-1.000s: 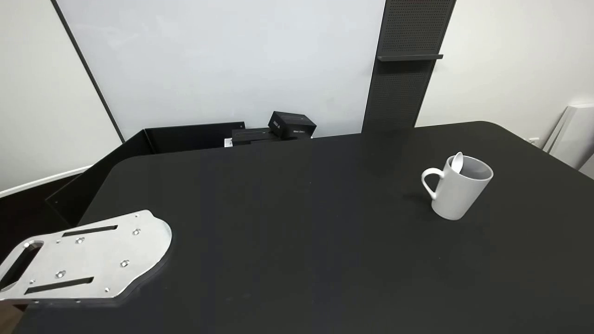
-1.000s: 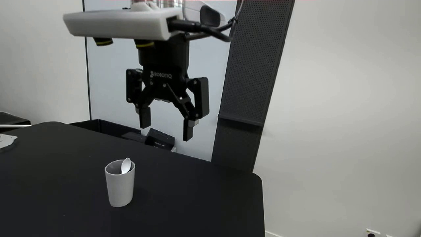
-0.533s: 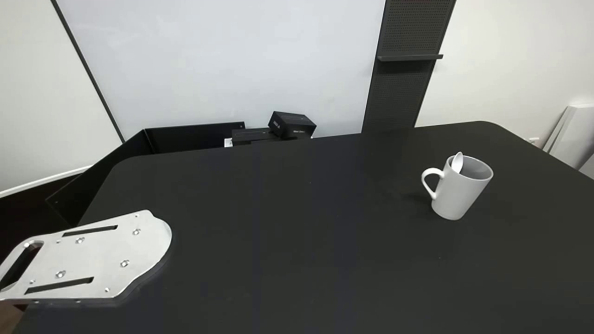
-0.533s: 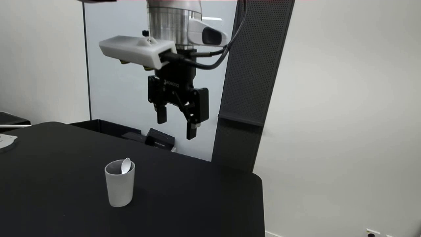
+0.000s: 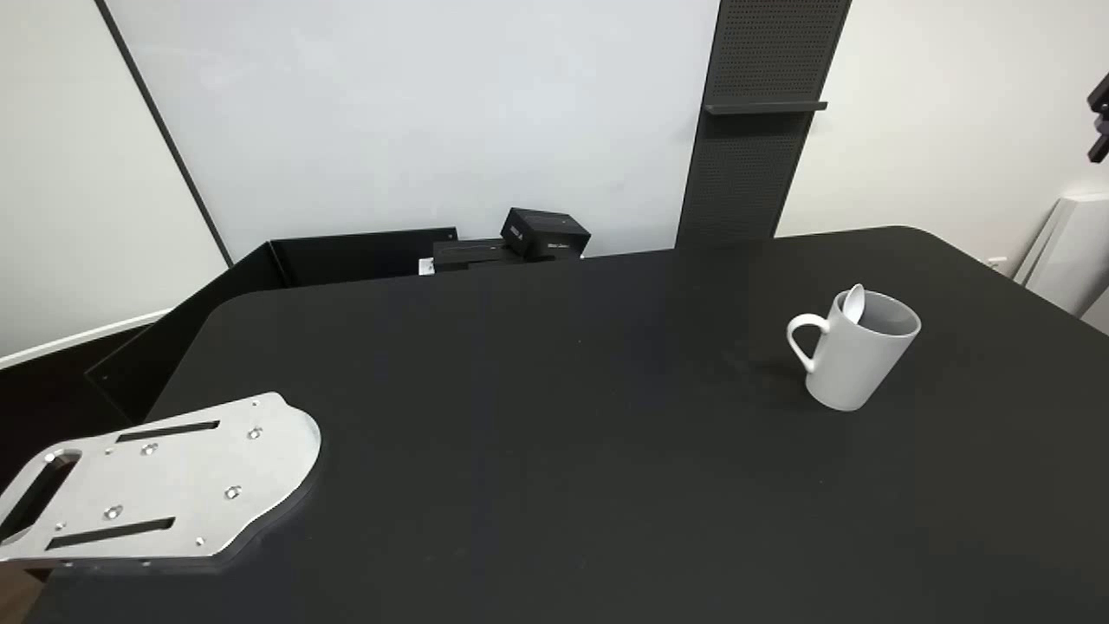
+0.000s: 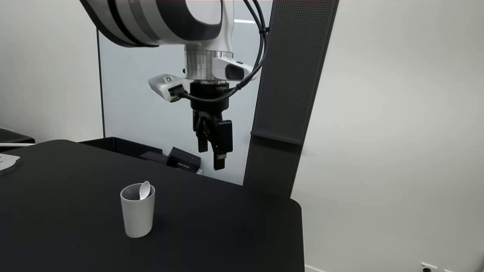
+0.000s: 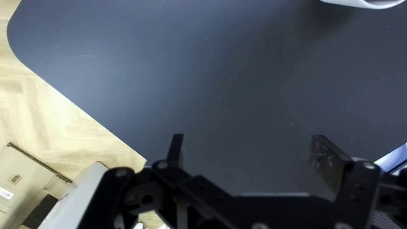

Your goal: Take the spoon from the cup and put it on the table

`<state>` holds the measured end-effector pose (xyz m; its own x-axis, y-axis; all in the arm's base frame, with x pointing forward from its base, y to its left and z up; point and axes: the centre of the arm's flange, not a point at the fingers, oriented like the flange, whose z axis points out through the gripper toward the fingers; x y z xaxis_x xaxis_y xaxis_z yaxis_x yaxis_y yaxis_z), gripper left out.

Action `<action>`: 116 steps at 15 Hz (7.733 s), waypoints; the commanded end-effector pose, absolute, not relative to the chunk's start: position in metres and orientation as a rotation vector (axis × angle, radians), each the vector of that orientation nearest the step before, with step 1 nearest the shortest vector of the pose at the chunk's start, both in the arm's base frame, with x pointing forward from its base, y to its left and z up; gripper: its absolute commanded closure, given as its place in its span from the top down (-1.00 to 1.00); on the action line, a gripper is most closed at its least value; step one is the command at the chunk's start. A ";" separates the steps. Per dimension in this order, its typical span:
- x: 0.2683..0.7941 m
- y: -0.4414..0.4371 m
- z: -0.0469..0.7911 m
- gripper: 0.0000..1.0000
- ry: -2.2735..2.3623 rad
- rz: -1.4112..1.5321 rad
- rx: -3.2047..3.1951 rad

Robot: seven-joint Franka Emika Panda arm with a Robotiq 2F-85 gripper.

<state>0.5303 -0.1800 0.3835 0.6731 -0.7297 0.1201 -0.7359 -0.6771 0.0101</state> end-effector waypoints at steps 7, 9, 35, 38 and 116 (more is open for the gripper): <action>0.601 -0.125 0.340 1.00 -1.779 -0.126 2.466; 0.606 -0.108 0.330 1.00 -1.830 -0.222 2.466; 0.632 -0.064 0.274 1.00 -1.916 -0.335 2.469; 0.641 -0.055 0.263 1.00 -1.922 -0.283 2.462; 0.644 0.038 0.261 -0.98 -1.865 -0.066 2.449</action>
